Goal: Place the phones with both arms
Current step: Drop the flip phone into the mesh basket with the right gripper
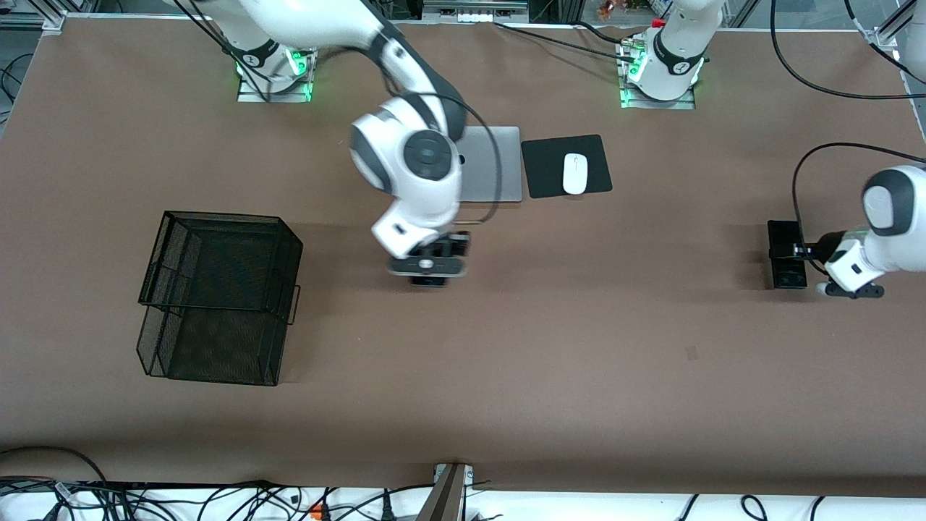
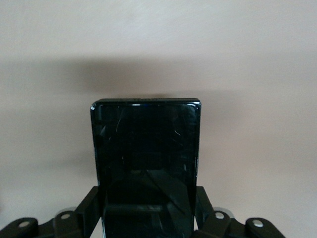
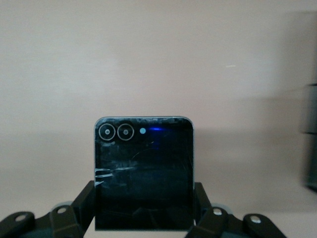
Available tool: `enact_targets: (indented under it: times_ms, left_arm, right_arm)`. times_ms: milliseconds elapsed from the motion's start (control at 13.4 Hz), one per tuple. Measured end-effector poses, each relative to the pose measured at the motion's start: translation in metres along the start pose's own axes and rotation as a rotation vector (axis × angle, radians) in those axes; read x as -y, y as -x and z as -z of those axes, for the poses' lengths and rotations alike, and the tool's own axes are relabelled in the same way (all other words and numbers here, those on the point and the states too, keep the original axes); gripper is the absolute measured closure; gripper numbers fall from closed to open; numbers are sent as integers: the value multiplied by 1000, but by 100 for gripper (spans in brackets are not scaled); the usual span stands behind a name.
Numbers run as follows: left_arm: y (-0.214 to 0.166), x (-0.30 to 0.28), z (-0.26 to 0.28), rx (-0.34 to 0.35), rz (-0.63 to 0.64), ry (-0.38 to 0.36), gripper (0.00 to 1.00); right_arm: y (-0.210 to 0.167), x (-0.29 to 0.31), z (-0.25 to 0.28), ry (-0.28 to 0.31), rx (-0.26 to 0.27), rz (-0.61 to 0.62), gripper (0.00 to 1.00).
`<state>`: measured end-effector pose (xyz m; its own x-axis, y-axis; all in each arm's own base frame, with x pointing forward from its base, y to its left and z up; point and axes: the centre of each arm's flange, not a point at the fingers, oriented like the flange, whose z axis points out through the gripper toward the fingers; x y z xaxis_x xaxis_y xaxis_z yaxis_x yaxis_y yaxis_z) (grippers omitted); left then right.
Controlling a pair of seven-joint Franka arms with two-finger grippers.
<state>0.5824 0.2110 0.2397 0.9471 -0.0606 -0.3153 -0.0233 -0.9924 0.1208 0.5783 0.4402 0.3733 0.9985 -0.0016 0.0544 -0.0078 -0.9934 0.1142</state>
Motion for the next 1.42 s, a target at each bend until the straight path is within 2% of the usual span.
enact_targets:
  times_ms: [224,298,447,596,745,969,1043,1193,1267,1416]
  left_arm:
    - [-31,-115,39,66,-155,-55,22]
    - [-41,-168,34,77,-189,-71,22]
    - [-52,-276,10,79,-187,-58,22]
    - [-58,-370,-24,37,-143,-18,22]
    - [-61,-444,-58,-40,-97,14,22]
    - [-50,-544,-110,-166,-39,70,22]
    - [-40,-574,-128,-185,-17,86,22]
    - [-18,-615,-145,-184,3,89,7]
    - [-15,-618,-143,-178,9,84,0]
    - [-20,-599,-122,-138,38,38,0]
  right_arm:
    - [-9,-96,24,49,21,5,21]
    - [-7,-131,25,56,31,7,21]
    - [0,-207,22,54,52,14,21]
    - [7,-288,12,41,83,15,21]
    - [14,-351,-7,25,107,1,21]
    - [25,-404,-48,-11,121,-9,21]
    - [28,-417,-60,-14,124,-14,21]
    - [29,-435,-80,-23,141,-48,21]
    - [29,-441,-89,-32,152,-64,21]
    - [28,-451,-107,-49,170,-94,21]
